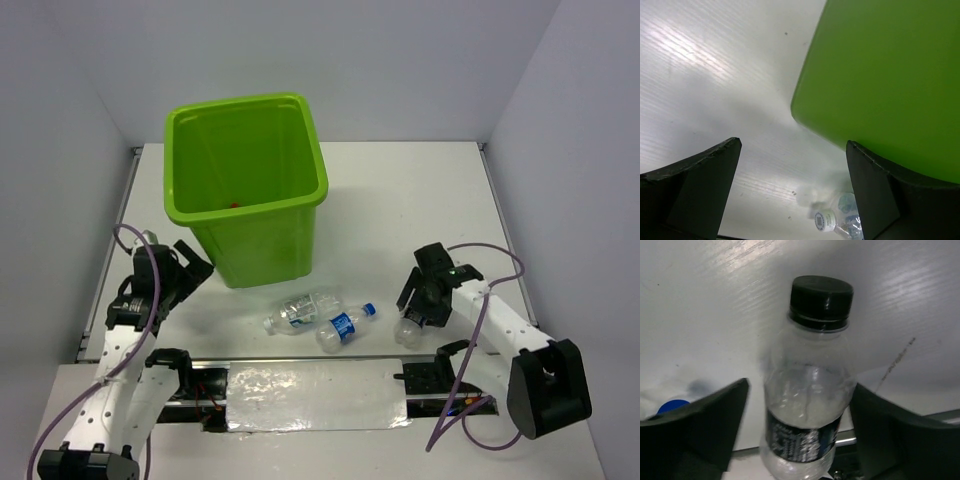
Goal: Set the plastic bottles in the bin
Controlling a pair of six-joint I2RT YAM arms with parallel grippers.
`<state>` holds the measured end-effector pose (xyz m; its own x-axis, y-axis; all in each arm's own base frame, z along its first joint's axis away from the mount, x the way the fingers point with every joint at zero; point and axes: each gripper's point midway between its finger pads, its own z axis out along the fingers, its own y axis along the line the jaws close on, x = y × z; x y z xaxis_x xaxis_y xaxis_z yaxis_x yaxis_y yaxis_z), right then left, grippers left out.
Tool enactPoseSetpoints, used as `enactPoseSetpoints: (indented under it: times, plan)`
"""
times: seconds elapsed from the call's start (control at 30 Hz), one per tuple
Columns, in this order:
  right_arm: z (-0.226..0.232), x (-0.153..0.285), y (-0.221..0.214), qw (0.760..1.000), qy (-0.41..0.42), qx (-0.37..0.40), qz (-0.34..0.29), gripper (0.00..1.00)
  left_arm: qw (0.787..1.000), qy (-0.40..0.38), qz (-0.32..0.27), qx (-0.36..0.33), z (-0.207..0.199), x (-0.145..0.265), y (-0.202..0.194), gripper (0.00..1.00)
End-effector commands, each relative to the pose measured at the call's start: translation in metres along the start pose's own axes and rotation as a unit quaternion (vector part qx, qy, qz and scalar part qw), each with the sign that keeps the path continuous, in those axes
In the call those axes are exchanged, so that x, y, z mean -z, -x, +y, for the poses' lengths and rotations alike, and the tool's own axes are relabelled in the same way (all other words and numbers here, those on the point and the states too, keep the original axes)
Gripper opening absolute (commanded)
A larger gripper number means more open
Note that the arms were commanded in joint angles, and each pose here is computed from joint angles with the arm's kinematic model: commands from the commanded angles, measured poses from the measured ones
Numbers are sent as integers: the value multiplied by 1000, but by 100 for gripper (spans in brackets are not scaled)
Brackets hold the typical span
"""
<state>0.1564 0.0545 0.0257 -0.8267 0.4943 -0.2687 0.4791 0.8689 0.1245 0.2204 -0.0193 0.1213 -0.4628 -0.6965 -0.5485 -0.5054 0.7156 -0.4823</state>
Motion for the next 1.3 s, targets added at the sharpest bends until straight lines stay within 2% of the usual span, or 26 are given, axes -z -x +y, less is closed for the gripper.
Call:
enactPoseSetpoints:
  times: [0.0, 0.03, 0.07, 0.17, 0.33, 0.47, 0.53, 0.63, 0.7, 0.77, 0.8, 0.83, 0.9, 0.97, 1.0, 1.03, 1.07, 1.1, 1.23, 1.27]
  plan:
    - [28, -8, 13, 998, 53, -8, -14, 76, 1000, -26, -15, -2, -20, 0, 8, 99]
    - [29, -9, 13, 998, 56, -2, -14, 70, 1000, -18, -22, 6, -21, -1, 9, 99]
    - [32, -8, 16, 998, 61, 0, -17, 58, 1000, -22, -16, -5, -28, 0, 3, 99]
    - [38, -2, 29, 997, 70, 8, -43, 44, 1000, -5, -28, -11, -35, 1, -2, 99]
    - [46, 14, 53, 993, 78, 20, -87, 35, 1000, 18, -18, -7, -27, 10, -17, 99]
    - [70, 41, 81, 981, 126, 43, -140, 27, 999, 24, -21, 2, -12, 17, -23, 99]
    - [84, 69, 101, 971, 154, 42, -179, 27, 999, 32, -15, 4, -4, 21, -27, 99]
    - [105, 133, 135, 936, 223, 37, -269, 28, 1000, 21, -12, 11, 2, 28, -31, 99]
    - [126, 189, 156, 902, 281, 49, -324, 28, 1000, 15, 4, 10, 4, 27, -40, 99]
    - [138, 229, 168, 878, 312, 60, -357, 29, 1000, 6, 13, 5, 4, 27, -45, 99]
    - [144, 268, 180, 854, 335, 65, -394, 29, 1000, 5, 25, 1, 6, 26, -51, 99]
    - [153, 284, 182, 842, 349, 75, -404, 29, 999, 0, 33, -5, 6, 26, -56, 99]
    - [176, 336, 193, 803, 392, 103, -437, 29, 998, -12, 54, -15, 5, 23, -67, 99]
    - [203, 359, 183, 787, 413, 145, -434, 30, 998, -23, 61, -17, 2, 22, -73, 99]
    - [209, 393, 190, 765, 411, 159, -469, 30, 997, -24, 66, -21, 3, 20, -78, 99]
    - [221, 401, 189, 760, 409, 175, -473, 31, 997, -24, 66, -21, 3, 19, -79, 99]
    - [251, 385, 185, 769, 402, 207, -451, 31, 997, -22, 66, -19, 4, 17, -82, 99]
    - [261, 415, 189, 752, 420, 214, -461, 32, 997, -27, 70, -21, 2, 14, -86, 99]
    - [321, 414, 189, 753, 423, 272, -424, 32, 995, -32, 86, -38, -6, 12, -101, 99]
    - [340, 416, 188, 745, 424, 287, -427, 32, 995, -32, 86, -34, -9, 14, -101, 99]
